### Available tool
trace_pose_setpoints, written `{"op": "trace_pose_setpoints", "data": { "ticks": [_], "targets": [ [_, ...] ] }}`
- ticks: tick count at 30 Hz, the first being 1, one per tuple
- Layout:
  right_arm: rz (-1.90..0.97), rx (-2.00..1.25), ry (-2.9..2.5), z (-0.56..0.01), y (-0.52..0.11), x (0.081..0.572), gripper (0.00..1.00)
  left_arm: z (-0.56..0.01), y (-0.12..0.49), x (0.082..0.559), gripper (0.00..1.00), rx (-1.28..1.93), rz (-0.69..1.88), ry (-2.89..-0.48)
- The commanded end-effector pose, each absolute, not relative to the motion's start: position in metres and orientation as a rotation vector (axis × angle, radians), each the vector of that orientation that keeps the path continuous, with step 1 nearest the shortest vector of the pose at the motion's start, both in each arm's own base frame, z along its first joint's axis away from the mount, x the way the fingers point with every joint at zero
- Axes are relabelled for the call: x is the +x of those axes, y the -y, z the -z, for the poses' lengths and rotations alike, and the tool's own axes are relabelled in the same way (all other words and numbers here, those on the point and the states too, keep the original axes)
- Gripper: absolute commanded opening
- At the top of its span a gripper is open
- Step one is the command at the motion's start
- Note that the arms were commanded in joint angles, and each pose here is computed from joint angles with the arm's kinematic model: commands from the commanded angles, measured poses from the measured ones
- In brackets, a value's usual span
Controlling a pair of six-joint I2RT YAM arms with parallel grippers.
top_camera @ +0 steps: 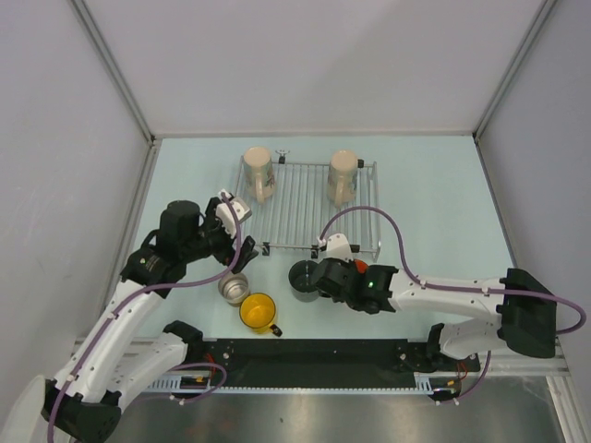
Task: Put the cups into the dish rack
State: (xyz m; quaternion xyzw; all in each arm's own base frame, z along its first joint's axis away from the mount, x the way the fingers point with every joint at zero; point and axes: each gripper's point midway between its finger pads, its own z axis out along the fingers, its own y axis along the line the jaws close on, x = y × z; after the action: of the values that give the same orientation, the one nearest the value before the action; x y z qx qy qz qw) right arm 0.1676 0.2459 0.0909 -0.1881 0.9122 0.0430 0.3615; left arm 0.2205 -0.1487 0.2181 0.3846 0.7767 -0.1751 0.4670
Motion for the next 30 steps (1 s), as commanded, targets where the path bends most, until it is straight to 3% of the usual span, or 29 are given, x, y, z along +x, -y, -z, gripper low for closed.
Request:
{"op": "trace_pose_setpoints", "data": {
  "ticks": [1, 6, 9, 10, 12, 19, 26, 30],
  "targets": [
    [-0.122, -0.475, -2.370, -0.077, -0.252, 0.172, 0.36, -0.225, 0.153, 0.221, 1.00, 0.934, 0.459, -1.869],
    [-0.108, -0.481, -2.393, -0.067, -0.253, 0.176, 0.29, -0.228, 0.152, 0.218, 1.00, 0.935, 0.457, -1.855],
    [-0.105, -0.484, -2.396, -0.067, -0.254, 0.179, 0.18, -0.229, 0.151, 0.216, 1.00, 0.936, 0.459, -1.848],
    [-0.106, -0.482, -2.397, -0.068, -0.254, 0.180, 0.09, -0.229, 0.151, 0.215, 1.00, 0.935, 0.459, -1.847],
    [-0.089, -0.481, -2.392, -0.073, -0.252, 0.183, 0.00, -0.229, 0.152, 0.215, 1.00, 0.936, 0.465, -1.847],
    [-0.221, -0.455, -2.223, -0.174, -0.270, 0.182, 0.00, -0.246, 0.166, 0.209, 1.00, 0.909, 0.580, -1.800],
    [-0.703, -0.349, -1.945, -0.308, -0.273, 0.163, 0.00, -0.280, 0.190, 0.203, 1.00, 0.901, 0.795, -1.713],
    [-0.925, -0.289, -1.783, -0.348, -0.271, 0.166, 0.00, -0.301, 0.201, 0.202, 1.00, 0.898, 0.963, -1.675]
  ]
}}
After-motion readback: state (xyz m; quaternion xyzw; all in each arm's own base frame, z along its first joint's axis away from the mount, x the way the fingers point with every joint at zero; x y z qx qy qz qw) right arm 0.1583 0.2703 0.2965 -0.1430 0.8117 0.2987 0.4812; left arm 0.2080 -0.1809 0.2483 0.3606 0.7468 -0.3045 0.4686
